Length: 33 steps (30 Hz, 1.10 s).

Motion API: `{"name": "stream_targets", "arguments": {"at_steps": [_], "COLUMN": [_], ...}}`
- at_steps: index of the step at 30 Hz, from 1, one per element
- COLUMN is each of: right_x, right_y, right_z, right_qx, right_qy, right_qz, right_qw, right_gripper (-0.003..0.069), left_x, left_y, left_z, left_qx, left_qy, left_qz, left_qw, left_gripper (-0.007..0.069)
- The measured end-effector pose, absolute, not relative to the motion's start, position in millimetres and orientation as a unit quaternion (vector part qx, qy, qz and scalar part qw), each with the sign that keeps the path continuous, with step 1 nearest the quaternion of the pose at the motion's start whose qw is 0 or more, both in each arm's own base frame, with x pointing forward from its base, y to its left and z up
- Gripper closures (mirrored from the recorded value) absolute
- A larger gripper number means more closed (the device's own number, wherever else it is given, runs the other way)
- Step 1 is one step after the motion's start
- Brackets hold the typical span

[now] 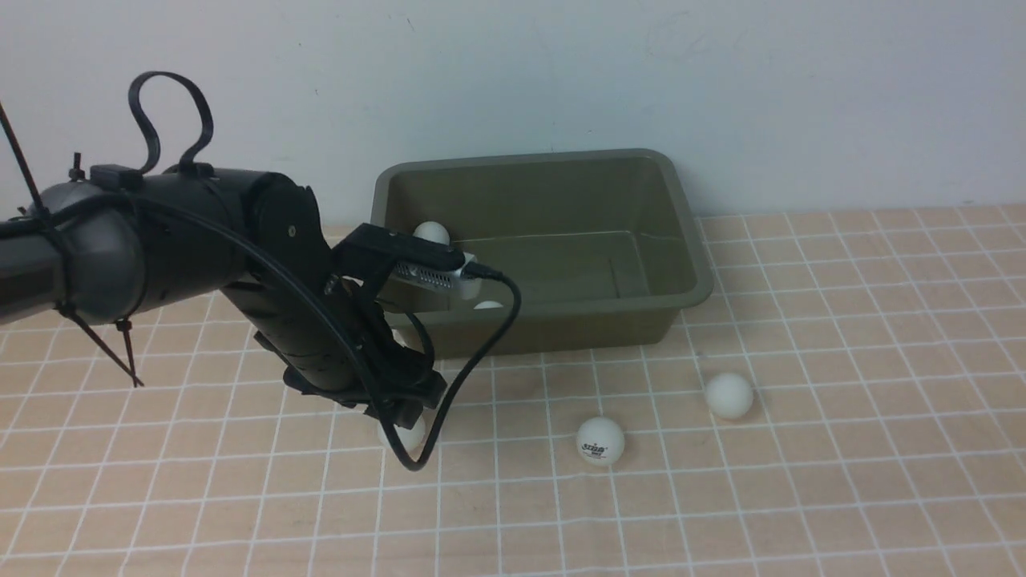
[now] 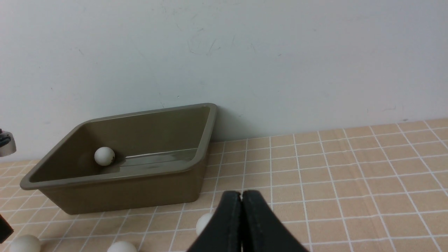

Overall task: Put the table tennis balls into the box on the light coffee tablecloth.
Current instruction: 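Reach for and grasp a ping pong ball on the table beside the basket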

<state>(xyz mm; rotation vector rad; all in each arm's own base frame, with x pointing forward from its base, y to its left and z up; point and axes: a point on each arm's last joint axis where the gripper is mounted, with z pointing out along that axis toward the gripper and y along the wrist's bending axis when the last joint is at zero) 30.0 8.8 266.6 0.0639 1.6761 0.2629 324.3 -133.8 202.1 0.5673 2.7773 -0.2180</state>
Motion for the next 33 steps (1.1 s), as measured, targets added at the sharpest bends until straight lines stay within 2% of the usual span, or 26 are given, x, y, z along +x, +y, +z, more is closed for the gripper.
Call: {"name": "stream_targets", "arguments": {"at_steps": [4, 11, 16, 17, 19, 21, 24, 25, 30, 33], "right_x": [30.0, 30.0, 29.9, 29.9, 29.9, 29.9, 29.9, 29.9, 30.0, 30.0], "right_y": [8.8, 8.8, 8.9, 8.9, 8.9, 8.9, 8.9, 8.9, 8.8, 8.8], "right_z": [266.6, 266.6, 266.6, 266.6, 266.6, 266.6, 266.6, 266.6, 266.6, 266.6], "right_qx": [0.028, 0.028, 0.029, 0.029, 0.029, 0.029, 0.028, 0.028, 0.028, 0.028], "right_qy": [0.741, 0.741, 0.741, 0.741, 0.741, 0.741, 0.741, 0.741, 0.741, 0.741], "right_qz": [0.116, 0.116, 0.117, 0.117, 0.117, 0.117, 0.117, 0.117, 0.116, 0.115], "right_qw": [0.661, 0.661, 0.661, 0.661, 0.661, 0.661, 0.661, 0.661, 0.661, 0.661], "right_gripper": [0.0671, 0.0671, 0.0671, 0.0671, 0.0671, 0.0671, 0.0671, 0.0671, 0.0671, 0.0671], "left_x": [328.6, 337.6, 340.9, 340.8, 340.2, 339.5, 332.6, 330.3, 329.4, 336.3], "left_y": [-135.9, -139.9, -147.5, -148.7, -150.4, -150.9, -153.1, -157.8, -177.9, -184.3], "left_z": [195.8, 160.2, 146.2, 145.4, 144.8, 145.1, 158.9, 175.1, 246.9, 268.8], "left_qx": [0.188, 0.186, 0.206, 0.208, 0.209, 0.209, 0.212, 0.223, 0.3, 0.321], "left_qy": [0.967, 0.971, 0.966, 0.965, 0.965, 0.965, 0.964, 0.958, 0.899, 0.869], "left_qz": [-0.073, -0.07, -0.076, -0.077, -0.081, -0.083, -0.105, -0.124, -0.223, -0.253], "left_qw": [0.157, 0.131, 0.136, 0.136, 0.135, 0.133, 0.119, 0.128, 0.229, 0.279], "left_gripper": [0.0228, 0.0228, 0.0231, 0.0239, 0.0301, 0.0311, 0.0309, 0.0309, 0.0309, 0.0309]}}
